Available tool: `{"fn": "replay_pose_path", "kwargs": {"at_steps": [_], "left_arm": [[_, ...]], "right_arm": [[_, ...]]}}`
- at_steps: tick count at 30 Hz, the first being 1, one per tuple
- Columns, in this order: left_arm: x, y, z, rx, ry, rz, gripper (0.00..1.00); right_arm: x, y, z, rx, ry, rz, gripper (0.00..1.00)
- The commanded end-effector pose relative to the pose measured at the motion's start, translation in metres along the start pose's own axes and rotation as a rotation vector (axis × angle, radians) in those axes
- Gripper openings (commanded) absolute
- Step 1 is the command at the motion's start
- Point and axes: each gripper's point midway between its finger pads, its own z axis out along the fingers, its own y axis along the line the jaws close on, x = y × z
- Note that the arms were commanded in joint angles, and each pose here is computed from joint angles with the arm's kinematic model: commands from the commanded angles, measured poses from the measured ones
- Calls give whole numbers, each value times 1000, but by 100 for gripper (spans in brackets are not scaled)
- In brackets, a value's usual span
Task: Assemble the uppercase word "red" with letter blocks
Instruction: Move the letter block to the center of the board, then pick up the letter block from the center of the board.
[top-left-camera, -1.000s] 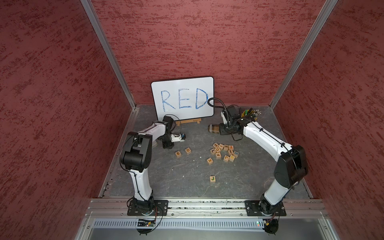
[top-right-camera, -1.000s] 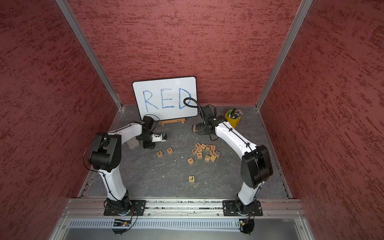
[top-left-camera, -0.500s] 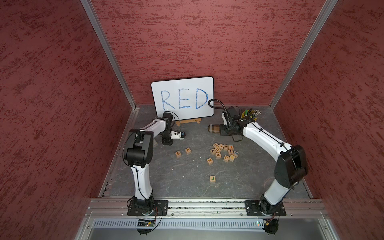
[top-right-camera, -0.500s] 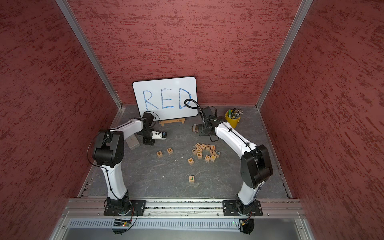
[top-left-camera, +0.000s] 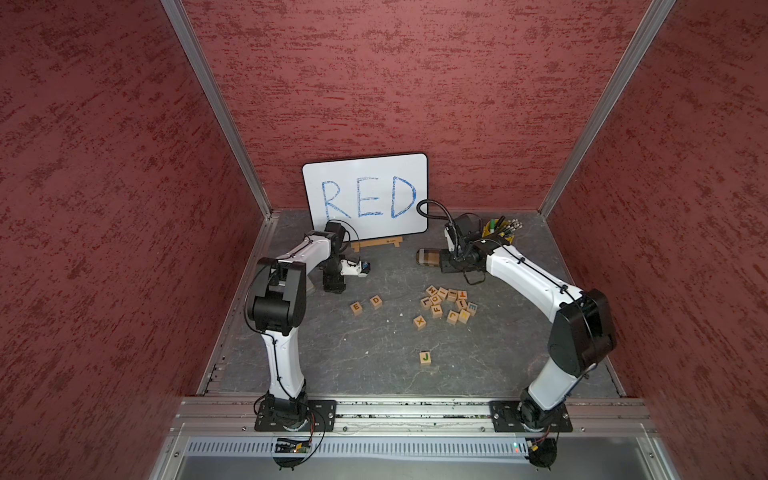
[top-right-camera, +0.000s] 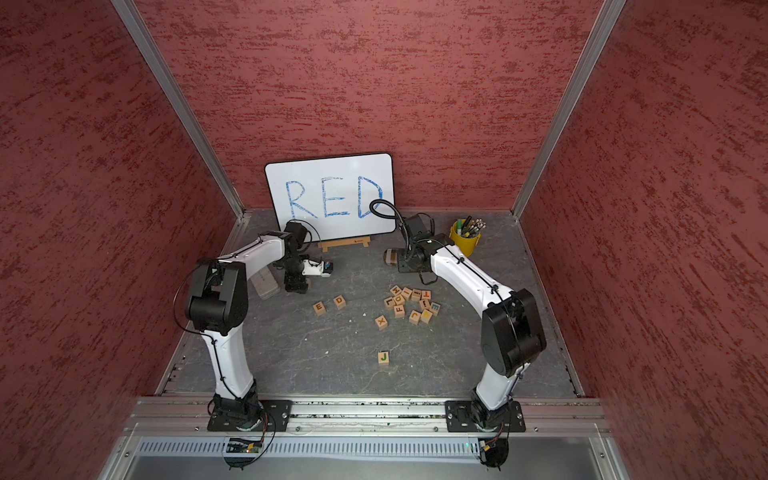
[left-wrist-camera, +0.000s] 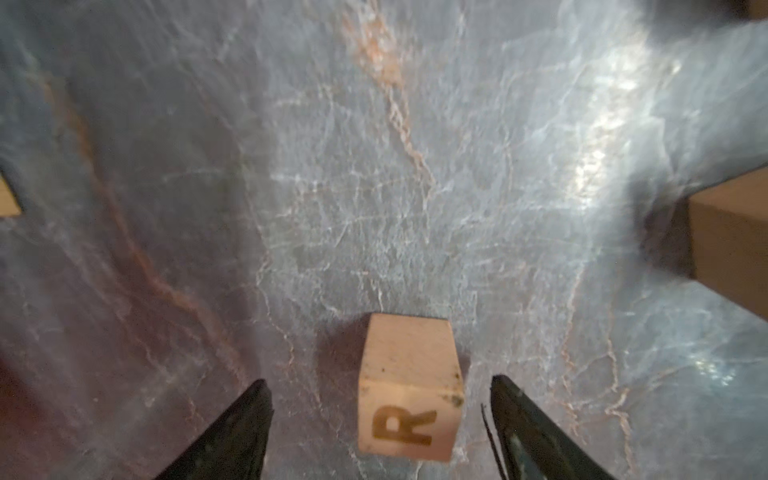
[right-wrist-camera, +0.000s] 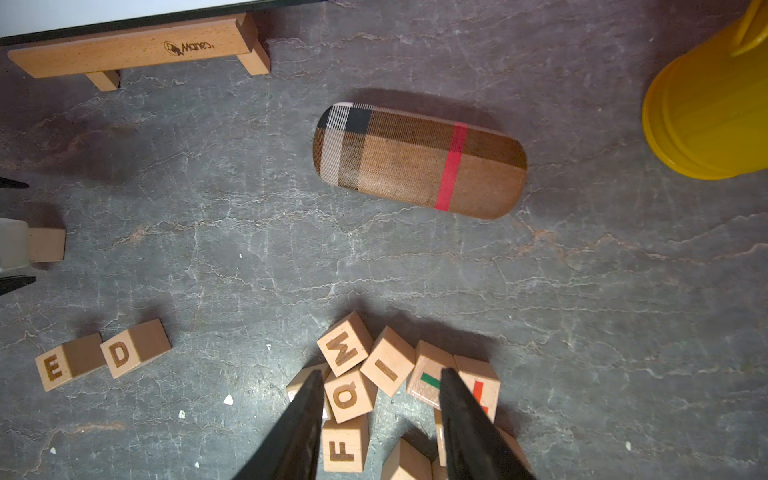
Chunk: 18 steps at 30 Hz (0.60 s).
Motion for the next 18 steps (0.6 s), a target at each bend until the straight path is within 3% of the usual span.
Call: {"fn": "replay_pose_path", "kwargs": {"at_steps": [1,6,10,14,18], "left_arm": [[-12,-4,-44,-20,-35,-73,84],[-42,-44,-85,32,-88,-163,81],[-68,-86,-100,149,-136,-245,80],[-87,-123,-97,293,-169,-337,76],[-90,-140,-77,322,-157,-364,71]], "right_arm": [[-7,0,-11,-20,-45,18,48],[-12,2,-16,-34,-66,0,48],[-15,2,-20,-38,-78,-19,48],[-13,3,-21,-45,-78,-32,47],[-9,3,-22,-52,-73,-39,48]]}}
